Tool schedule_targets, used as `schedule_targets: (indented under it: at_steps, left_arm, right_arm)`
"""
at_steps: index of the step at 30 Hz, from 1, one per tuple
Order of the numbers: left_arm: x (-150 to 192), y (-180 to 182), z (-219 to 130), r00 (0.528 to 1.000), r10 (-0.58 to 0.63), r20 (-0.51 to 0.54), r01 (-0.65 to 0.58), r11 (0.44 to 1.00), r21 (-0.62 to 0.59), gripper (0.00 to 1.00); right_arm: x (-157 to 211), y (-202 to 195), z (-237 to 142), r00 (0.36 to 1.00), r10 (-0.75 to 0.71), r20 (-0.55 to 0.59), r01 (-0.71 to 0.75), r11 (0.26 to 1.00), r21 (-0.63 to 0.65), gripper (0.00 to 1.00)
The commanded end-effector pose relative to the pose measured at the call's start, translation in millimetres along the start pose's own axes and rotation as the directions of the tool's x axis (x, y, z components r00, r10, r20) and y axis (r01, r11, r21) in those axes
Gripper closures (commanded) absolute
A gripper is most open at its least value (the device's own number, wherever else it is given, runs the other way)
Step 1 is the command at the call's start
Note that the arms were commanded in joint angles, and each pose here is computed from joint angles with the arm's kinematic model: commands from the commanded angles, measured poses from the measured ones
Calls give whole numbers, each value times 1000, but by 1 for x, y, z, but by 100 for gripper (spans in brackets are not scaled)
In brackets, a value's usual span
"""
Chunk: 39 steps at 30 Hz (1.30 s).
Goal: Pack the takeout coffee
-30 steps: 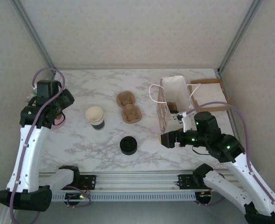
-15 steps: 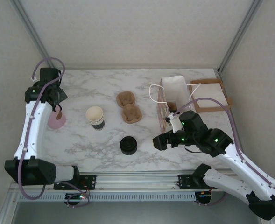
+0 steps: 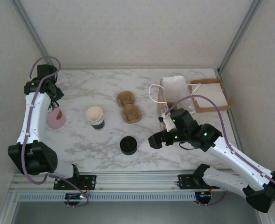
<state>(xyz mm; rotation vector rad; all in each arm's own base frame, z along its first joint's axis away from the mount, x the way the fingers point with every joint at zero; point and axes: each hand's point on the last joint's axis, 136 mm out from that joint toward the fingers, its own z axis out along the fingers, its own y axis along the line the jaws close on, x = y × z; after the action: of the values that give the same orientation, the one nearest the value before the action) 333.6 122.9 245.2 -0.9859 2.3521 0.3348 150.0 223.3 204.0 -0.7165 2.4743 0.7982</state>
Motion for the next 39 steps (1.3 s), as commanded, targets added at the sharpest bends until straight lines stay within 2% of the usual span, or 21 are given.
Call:
schedule_targets:
  at_steps: [1,7,20,31,39]
  left_arm:
    - [-2,0,3,1000,7,-2,-7,1000,8,65]
    - [2,1,10,1000,12,-16,-12,1000,-3,68]
    - [15,5,15,999,21,-41,-22,1000,-15,67]
    - [8,6,8,1000,19,-22,-20,1000,-14,88]
    - [-4,11,-12,1000,12,25,-12,1000,-11,93]
  right_arm:
    - [-13,6,-6,999,-34,42,34,999,-2,1]
    - [-12,4,-6,999,-32,38,31,999,8,1]
    - [-12,1,-3,999,-29,32,28,999,21,1]
    - [-11,0,-1,999,-28,26,27,999,26,1]
    - [-12,0,-1,999,-27,23,27,999,28,1]
